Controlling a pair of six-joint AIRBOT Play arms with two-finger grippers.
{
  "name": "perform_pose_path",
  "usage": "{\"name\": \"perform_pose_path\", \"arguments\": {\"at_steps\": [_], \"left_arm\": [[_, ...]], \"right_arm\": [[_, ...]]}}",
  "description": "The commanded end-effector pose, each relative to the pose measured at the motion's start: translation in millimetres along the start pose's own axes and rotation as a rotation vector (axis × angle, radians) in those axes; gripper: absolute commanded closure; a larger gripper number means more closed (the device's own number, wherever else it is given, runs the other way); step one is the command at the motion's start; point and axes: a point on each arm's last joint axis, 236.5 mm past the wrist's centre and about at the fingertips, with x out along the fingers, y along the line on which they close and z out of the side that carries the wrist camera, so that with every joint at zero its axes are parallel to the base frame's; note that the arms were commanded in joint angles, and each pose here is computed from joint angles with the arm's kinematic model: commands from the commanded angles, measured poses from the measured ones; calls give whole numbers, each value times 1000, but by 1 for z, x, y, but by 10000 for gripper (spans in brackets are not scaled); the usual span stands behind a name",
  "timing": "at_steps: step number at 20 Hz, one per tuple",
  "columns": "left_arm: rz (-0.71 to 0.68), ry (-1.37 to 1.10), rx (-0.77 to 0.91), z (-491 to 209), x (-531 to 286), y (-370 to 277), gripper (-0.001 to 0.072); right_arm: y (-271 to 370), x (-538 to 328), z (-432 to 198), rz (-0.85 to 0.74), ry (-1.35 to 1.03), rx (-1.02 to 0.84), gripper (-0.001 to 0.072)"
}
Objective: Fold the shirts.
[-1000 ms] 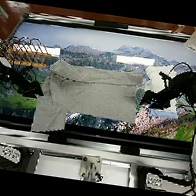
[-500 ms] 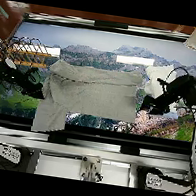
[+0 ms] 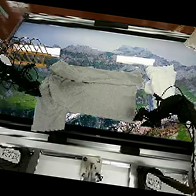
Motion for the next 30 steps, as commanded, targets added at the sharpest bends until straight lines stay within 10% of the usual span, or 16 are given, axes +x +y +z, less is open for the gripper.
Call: {"name": "perform_pose_path", "arguments": {"at_steps": [1, 12, 15, 20, 25, 30], "left_arm": [[-1, -3, 8, -1, -4, -3, 676], [9, -40, 38, 1, -16, -8, 675], [9, -42, 38, 1, -17, -8, 676], [-68, -359, 154, 37, -91, -71, 678], [-30, -1305, 519, 20, -375, -229, 677], [-30, -2027, 593, -184, -555, -319, 676]], "right_arm": [[14, 13, 6, 34, -46, 6, 121], [27, 26, 29, 48, -124, 32, 307], [29, 26, 29, 52, -126, 29, 643], [76, -36, 31, 114, -213, -312, 643], [180, -346, 33, -66, -1088, -745, 643], [232, -588, -152, -37, -1915, -814, 643]]}}
